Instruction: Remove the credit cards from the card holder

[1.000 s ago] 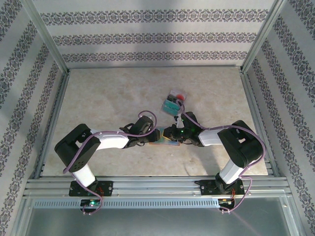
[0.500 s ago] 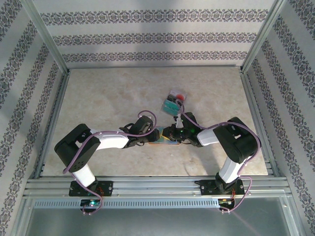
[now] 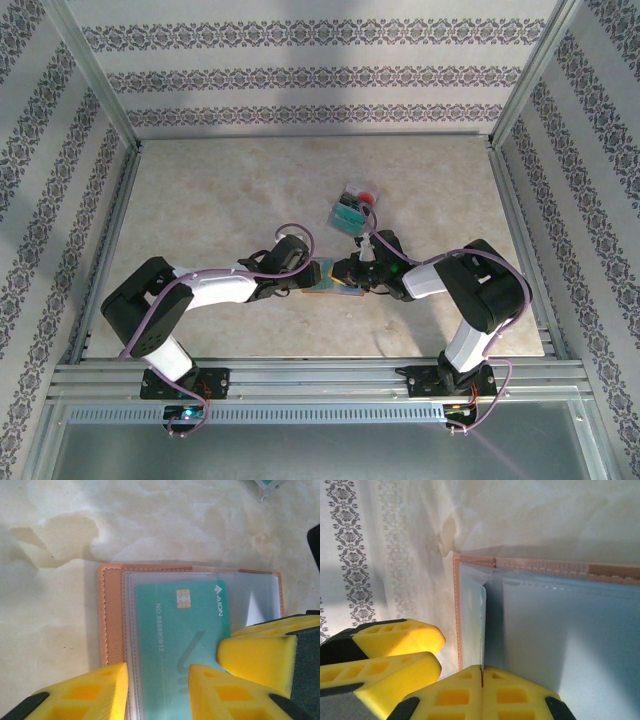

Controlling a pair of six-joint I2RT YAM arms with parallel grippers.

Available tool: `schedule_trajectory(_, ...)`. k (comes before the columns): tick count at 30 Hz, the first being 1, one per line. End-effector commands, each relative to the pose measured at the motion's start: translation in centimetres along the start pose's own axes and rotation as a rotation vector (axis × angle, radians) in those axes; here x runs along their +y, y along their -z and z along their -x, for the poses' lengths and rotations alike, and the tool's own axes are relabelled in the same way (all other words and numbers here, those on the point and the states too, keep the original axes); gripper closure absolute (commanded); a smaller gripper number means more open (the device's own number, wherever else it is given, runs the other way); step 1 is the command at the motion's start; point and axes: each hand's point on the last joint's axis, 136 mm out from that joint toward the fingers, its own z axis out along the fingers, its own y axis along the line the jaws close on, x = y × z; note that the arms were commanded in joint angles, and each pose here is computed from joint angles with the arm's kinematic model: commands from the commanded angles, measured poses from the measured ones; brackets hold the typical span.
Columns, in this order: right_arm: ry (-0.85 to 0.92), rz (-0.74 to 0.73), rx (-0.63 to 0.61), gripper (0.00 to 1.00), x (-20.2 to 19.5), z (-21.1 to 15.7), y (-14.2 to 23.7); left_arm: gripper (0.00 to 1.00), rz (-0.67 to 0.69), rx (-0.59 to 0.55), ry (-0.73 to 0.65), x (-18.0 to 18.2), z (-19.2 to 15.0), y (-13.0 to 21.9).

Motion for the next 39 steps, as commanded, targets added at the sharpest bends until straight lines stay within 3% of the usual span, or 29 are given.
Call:
schedule_trajectory(1, 0.005, 0.002, -0.007, 0.95, 0.0, 0.1, 0.5, 0.67, 0.042, 0.014, -0.002, 1.3, -0.3, -0.1)
schedule_trajectory(12, -0.003, -0.018, 0.001, 0.95, 0.0, 0.0, 0.6, 0.87, 0.087, 0.049, -0.032, 2.1, -0.5, -1.1)
schedule_trajectory(28, -0.002, -0.021, -0.023, 0.94, 0.1, 0.4, 1.2, 0.89, 0.102, 0.061, -0.021, 2.8, -0.7, -1.4)
schedule_trajectory(32, 0.004, -0.015, -0.027, 0.87, 0.4, 0.4, 1.4, 0.89, 0.099, 0.066, -0.019, 2.7, -0.8, -1.5)
schedule_trajectory(39, 0.012, -0.005, -0.03, 0.85, 0.7, 0.3, 1.6, 0.91, 0.096, 0.071, -0.015, 2.8, -1.0, -1.6)
